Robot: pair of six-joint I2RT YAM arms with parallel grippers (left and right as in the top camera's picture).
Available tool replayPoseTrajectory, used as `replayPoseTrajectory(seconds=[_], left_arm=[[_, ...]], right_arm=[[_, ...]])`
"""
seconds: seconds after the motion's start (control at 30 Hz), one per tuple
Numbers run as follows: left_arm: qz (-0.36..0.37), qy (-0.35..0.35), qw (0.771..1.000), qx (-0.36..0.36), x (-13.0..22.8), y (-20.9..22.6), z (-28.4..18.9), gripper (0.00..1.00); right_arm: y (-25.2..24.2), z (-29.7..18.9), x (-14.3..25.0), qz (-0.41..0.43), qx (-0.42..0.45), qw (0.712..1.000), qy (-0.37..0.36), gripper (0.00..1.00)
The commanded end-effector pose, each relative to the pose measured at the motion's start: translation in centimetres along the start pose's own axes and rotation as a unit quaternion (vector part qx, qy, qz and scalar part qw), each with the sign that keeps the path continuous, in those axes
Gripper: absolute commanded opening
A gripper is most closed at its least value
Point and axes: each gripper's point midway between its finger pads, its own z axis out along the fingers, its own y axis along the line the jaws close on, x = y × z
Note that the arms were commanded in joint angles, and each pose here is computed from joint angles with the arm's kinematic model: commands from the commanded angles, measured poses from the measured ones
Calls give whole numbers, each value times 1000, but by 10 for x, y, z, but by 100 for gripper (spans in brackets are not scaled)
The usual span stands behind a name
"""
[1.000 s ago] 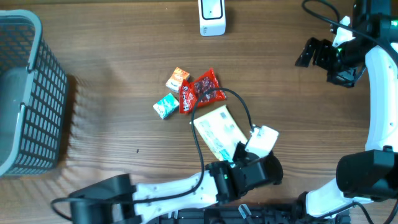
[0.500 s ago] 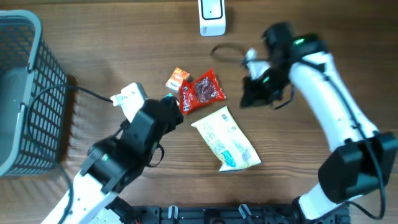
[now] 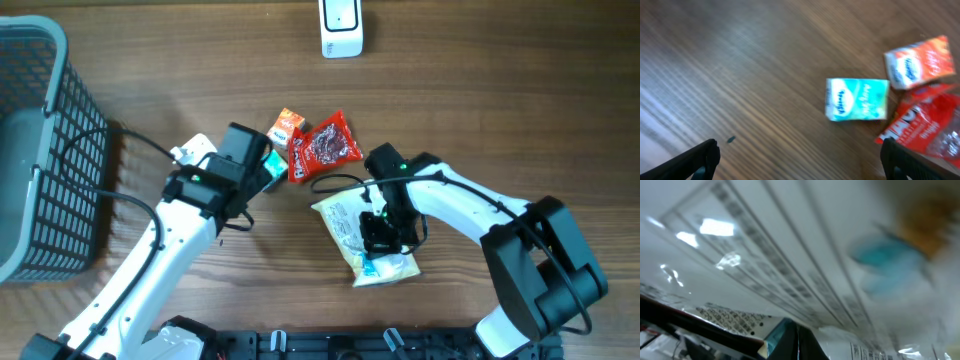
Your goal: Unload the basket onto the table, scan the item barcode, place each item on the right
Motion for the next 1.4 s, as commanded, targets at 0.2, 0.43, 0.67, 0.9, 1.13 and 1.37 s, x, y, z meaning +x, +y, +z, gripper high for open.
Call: replayPoseTrajectory(seconds=[0.2,0.43,0.67,0.9,1.13,1.37], left_arm=[[-16,104,993,49,16,-5,3,100],[-45,92,994,35,1,6,8,100],[-46,93,994,33,1,7,8,100],[20,162,980,114,30,-24,-2,100],[110,290,921,235,120,-107,11,14],[179,353,885,245,196,-130,29,4]], right_arm=[[36,-71,-28,-103,-25,994,-37,6],[5,16,30,-38,-89,993,64,4],[-11,-3,-12,47,-8,999,-13,4],[28,-110,-78,-31,-70,989,-126,4],[11,-84,-74,-1,-96,990,-106,4],[-7,-93,-73,2,-116,988,-100,4]])
